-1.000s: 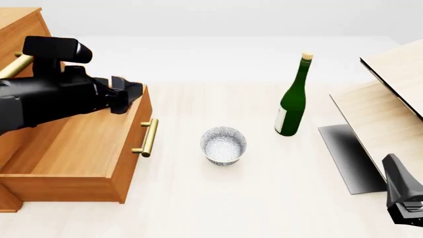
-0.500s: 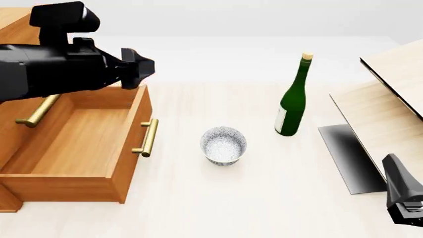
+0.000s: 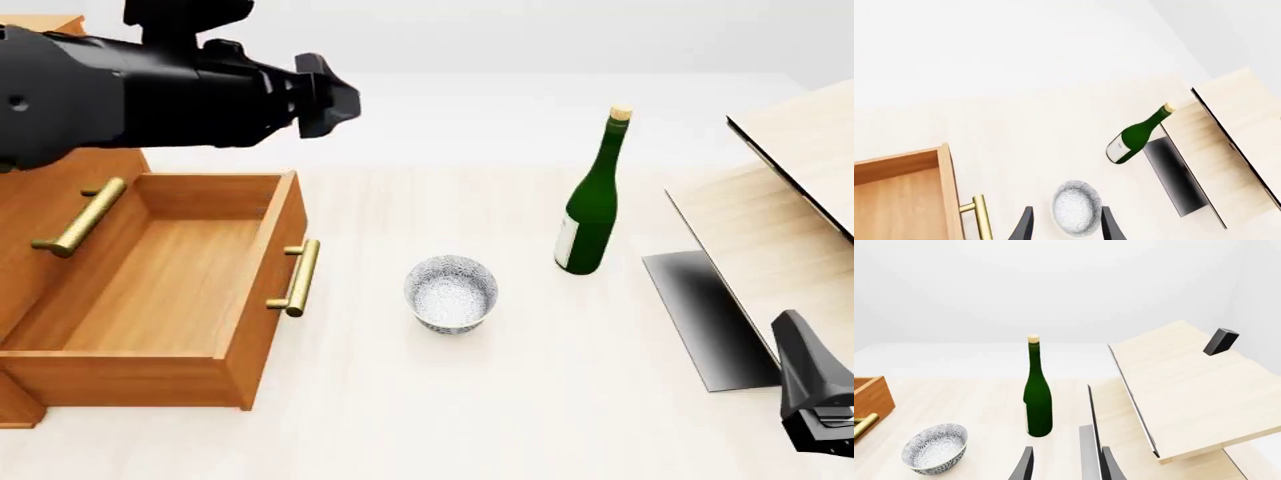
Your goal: Put the bowl in the bottom drawer of the cabinet and close it.
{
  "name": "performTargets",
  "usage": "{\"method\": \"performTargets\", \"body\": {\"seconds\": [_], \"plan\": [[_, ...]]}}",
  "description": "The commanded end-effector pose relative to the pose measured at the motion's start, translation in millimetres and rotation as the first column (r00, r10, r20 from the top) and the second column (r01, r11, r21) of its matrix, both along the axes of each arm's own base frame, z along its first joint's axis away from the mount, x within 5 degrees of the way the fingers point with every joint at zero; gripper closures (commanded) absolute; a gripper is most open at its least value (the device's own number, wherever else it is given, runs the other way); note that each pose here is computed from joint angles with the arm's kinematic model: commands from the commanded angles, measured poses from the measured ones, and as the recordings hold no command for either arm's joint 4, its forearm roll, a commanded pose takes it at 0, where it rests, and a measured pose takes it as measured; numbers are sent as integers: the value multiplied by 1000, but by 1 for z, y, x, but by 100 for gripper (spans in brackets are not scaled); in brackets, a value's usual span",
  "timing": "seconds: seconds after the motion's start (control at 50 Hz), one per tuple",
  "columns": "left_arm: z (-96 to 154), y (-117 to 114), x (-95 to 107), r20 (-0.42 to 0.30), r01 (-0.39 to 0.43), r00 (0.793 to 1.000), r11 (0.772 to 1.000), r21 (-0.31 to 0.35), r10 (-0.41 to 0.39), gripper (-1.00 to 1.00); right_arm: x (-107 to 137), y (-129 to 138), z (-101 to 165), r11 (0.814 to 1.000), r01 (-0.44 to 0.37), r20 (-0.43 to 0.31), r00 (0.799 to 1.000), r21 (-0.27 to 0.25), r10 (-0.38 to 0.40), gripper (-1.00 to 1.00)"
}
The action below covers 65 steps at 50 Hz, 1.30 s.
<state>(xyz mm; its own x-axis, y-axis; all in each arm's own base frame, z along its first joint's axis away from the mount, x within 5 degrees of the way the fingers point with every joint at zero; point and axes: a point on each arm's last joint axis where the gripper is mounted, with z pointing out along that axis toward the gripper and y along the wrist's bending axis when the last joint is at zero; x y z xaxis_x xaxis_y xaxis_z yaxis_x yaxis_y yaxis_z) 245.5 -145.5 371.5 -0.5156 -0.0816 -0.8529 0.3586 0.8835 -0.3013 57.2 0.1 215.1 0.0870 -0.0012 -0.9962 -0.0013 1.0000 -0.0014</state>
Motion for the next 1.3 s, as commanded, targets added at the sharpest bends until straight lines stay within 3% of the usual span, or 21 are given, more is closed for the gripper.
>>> {"method": "performTargets", "body": {"seconds": [0.02, 0.22, 0.82, 1.3], "plan": [[-23, 3, 15, -87, -66, 994, 998, -17, 64, -100, 0, 0, 0, 1000, 0, 0, 1000, 0, 0, -100], [-44, -5, 27, -139, -80, 987, 997, -20, 77, -100, 0, 0, 0, 1000, 0, 0, 1000, 0, 0, -100], [-87, -19, 65, -199, -122, 973, 992, -19, 116, -100, 0, 0, 0, 1000, 0, 0, 1000, 0, 0, -100], [-136, -35, 69, -292, -134, 949, 991, -23, 122, -100, 0, 0, 0, 1000, 0, 0, 1000, 0, 0, -100]]}}
